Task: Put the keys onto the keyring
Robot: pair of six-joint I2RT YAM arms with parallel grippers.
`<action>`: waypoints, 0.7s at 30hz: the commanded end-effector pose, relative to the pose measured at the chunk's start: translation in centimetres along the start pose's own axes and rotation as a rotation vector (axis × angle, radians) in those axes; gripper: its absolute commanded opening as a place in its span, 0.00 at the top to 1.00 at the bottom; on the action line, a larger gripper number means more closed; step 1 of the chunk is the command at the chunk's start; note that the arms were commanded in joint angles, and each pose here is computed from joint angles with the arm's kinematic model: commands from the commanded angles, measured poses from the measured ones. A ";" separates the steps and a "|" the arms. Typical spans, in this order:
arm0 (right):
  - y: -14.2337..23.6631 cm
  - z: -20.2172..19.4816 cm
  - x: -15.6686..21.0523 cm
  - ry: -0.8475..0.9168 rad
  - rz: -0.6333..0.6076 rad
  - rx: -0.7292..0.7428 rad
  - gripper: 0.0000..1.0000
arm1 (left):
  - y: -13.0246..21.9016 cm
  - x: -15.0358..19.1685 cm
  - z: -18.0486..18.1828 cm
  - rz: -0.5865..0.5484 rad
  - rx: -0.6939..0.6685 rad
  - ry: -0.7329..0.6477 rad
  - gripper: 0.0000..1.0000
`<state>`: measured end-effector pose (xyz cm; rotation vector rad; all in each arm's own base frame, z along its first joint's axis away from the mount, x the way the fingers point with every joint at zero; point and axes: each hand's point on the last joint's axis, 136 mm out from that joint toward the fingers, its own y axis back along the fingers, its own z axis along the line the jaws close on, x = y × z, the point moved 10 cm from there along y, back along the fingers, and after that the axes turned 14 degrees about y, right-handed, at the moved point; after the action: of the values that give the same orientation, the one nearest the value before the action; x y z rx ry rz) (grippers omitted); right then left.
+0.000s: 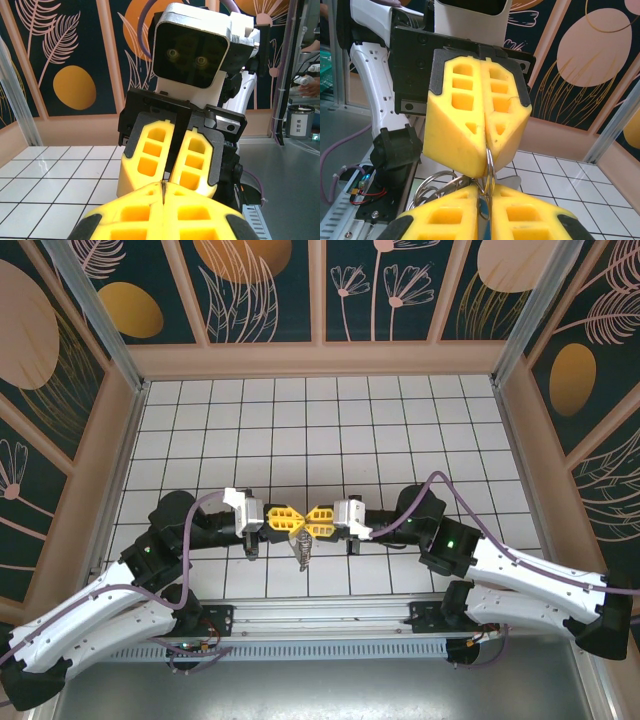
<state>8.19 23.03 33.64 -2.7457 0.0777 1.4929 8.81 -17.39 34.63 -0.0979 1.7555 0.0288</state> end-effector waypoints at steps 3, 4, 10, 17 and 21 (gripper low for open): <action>0.0 -0.9 -1.1 0.021 -0.062 0.032 0.94 | 0.0 -1.0 -0.4 -0.019 0.026 -0.032 1.00; 0.0 -0.9 -1.1 0.021 -0.062 0.033 0.96 | 0.0 -1.0 -0.4 -0.019 0.027 -0.033 1.00; 0.5 -1.2 -1.1 0.019 -0.065 0.059 1.00 | -0.2 -0.8 -0.2 0.010 0.010 -0.017 1.00; 1.0 -2.4 -0.6 -0.015 0.024 0.076 1.00 | -0.1 0.1 1.0 0.159 -0.156 0.054 0.66; 0.2 -2.8 0.2 -0.037 0.151 0.054 1.00 | 0.2 -0.1 1.6 0.272 -0.273 0.043 0.63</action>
<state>10.17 22.66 33.48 -2.7236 0.2522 1.5844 10.15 -17.66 34.75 -0.0810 1.8025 0.3012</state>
